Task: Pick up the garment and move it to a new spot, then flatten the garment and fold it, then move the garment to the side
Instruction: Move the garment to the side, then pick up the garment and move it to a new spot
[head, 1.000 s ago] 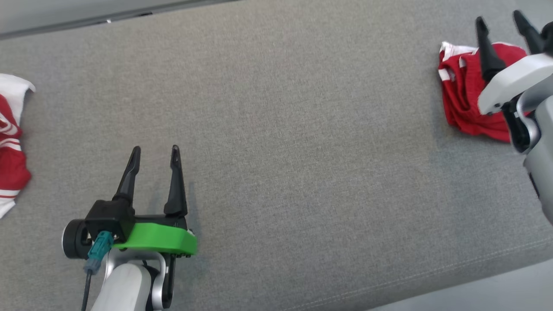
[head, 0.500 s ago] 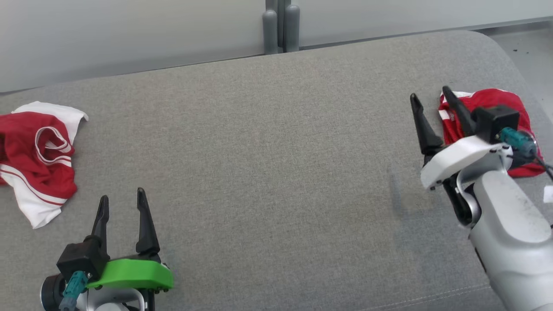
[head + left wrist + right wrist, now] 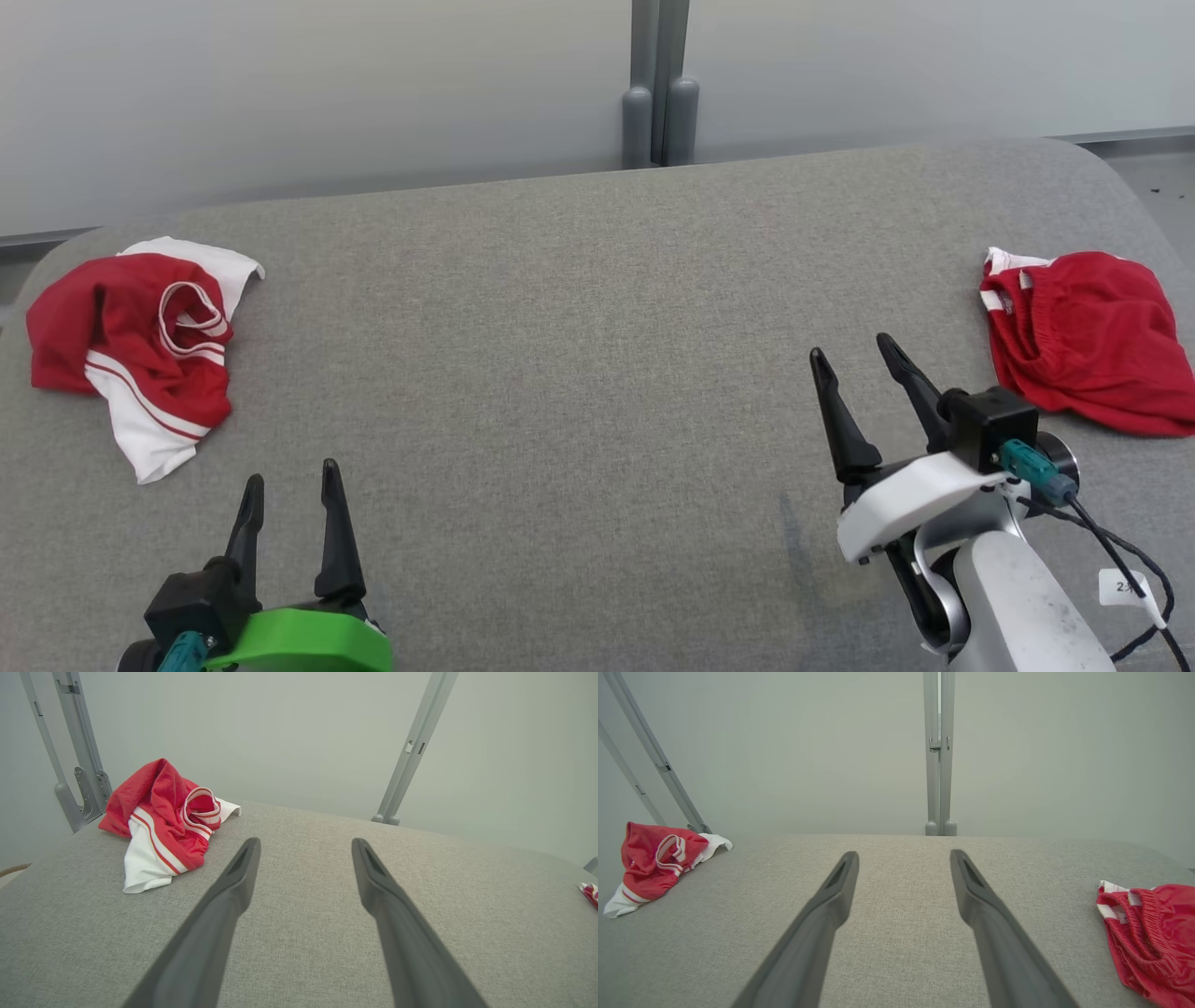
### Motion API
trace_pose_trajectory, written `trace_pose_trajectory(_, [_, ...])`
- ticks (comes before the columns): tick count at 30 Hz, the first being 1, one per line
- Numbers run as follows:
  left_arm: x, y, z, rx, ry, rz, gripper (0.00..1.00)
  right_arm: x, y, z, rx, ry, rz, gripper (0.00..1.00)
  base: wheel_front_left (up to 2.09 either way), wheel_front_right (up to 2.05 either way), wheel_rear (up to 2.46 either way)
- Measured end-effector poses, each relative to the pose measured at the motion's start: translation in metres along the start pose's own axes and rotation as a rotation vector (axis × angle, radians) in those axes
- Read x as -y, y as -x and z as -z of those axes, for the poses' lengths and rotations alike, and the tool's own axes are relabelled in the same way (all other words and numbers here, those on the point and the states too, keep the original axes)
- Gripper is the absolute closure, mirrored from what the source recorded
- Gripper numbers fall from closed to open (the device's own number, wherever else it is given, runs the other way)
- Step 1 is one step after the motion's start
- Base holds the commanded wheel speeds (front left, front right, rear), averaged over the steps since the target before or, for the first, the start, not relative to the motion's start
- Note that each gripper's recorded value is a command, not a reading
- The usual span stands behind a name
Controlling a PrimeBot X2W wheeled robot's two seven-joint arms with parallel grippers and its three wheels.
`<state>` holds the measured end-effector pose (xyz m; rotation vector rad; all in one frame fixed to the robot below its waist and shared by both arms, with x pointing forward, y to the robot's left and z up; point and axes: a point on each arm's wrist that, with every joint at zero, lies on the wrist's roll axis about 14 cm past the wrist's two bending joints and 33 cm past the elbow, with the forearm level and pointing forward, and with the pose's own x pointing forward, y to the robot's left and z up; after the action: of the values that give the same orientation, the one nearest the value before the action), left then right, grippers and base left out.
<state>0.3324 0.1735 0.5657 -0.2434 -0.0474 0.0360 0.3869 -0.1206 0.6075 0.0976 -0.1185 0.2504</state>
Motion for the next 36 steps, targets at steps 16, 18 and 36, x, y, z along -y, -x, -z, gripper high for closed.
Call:
trace_pose_trajectory(16, [0.007, 0.012, 0.005, -0.013, 0.018, 0.028, 0.0, -0.012, 0.03, 0.0, -0.012, -0.025, -0.003, 0.0, 0.0, 0.0, 0.0])
trace_pose_trajectory(18, [0.008, 0.012, 0.006, -0.016, 0.017, 0.031, 0.0, -0.012, 0.032, 0.001, -0.016, -0.028, -0.002, 0.0, 0.0, 0.0, 0.0])
trace_pose_trajectory(36, [0.01, 0.011, 0.008, -0.027, 0.009, 0.045, 0.0, -0.013, 0.033, -0.002, -0.009, -0.036, -0.003, 0.0, 0.0, 0.0, 0.0])
